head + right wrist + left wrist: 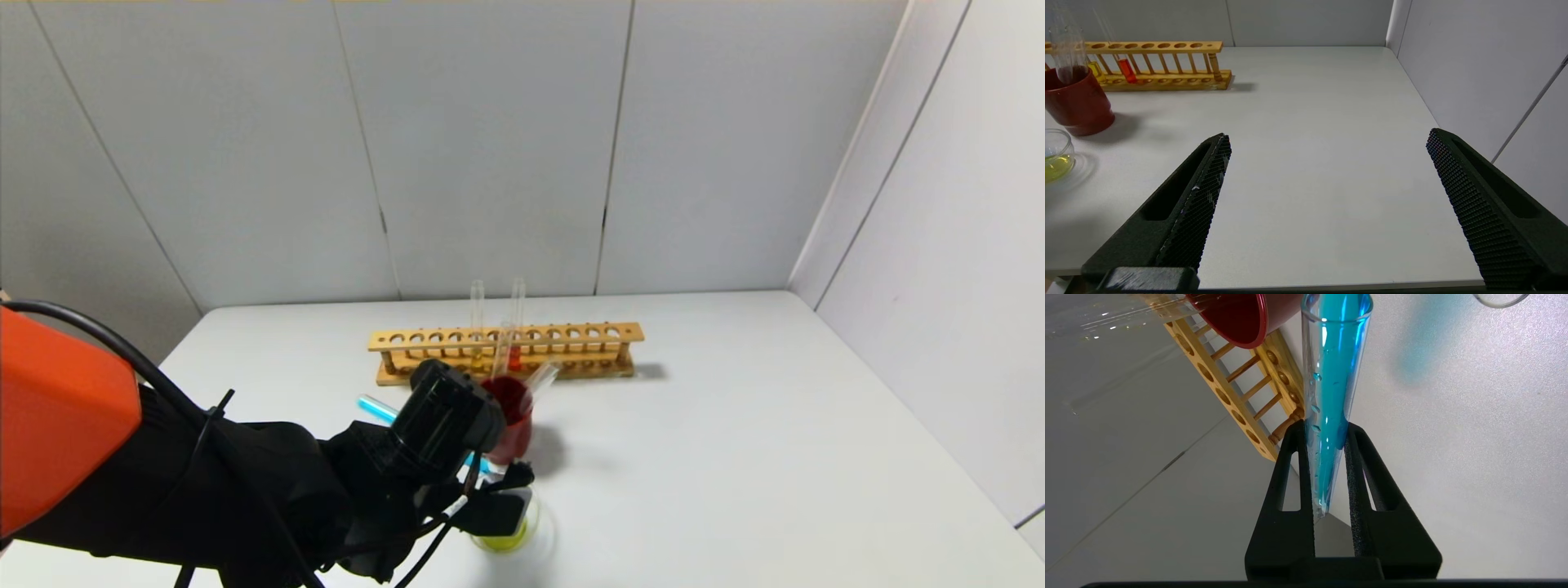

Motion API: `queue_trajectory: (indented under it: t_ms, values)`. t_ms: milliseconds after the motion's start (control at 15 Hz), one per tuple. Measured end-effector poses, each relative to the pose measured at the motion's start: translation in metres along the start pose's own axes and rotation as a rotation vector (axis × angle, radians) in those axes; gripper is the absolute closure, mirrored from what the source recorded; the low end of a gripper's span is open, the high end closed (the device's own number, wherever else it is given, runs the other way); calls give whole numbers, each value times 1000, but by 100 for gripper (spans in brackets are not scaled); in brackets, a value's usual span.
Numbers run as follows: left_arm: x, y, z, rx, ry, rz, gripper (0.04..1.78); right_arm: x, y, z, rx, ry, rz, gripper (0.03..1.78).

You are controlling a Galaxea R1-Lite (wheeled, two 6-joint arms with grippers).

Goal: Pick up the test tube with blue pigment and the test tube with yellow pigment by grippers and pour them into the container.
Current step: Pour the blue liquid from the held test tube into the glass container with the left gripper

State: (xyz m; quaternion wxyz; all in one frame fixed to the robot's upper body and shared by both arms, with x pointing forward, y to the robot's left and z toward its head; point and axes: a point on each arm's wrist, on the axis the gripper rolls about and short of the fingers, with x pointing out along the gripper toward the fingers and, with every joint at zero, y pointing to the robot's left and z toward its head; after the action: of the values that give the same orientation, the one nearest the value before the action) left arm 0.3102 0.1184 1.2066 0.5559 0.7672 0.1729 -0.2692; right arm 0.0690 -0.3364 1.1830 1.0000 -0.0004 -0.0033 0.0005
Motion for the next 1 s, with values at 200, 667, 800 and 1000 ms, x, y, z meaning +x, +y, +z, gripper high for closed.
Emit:
queue_trajectory:
  t_ms: [200,667,800,1000]
  values:
    - [2,-2,-1,-4,5,-7,152,0,0,0,0,0,0,6]
    - [7,-4,1,1,10,-16,152,0,0,0,0,0,0,6]
    - [7,-4,1,5,10,-19,152,0,0,0,0,0,0,6]
    - [6,-5,1,12,9,-22,152,0,0,0,1,0,0,6]
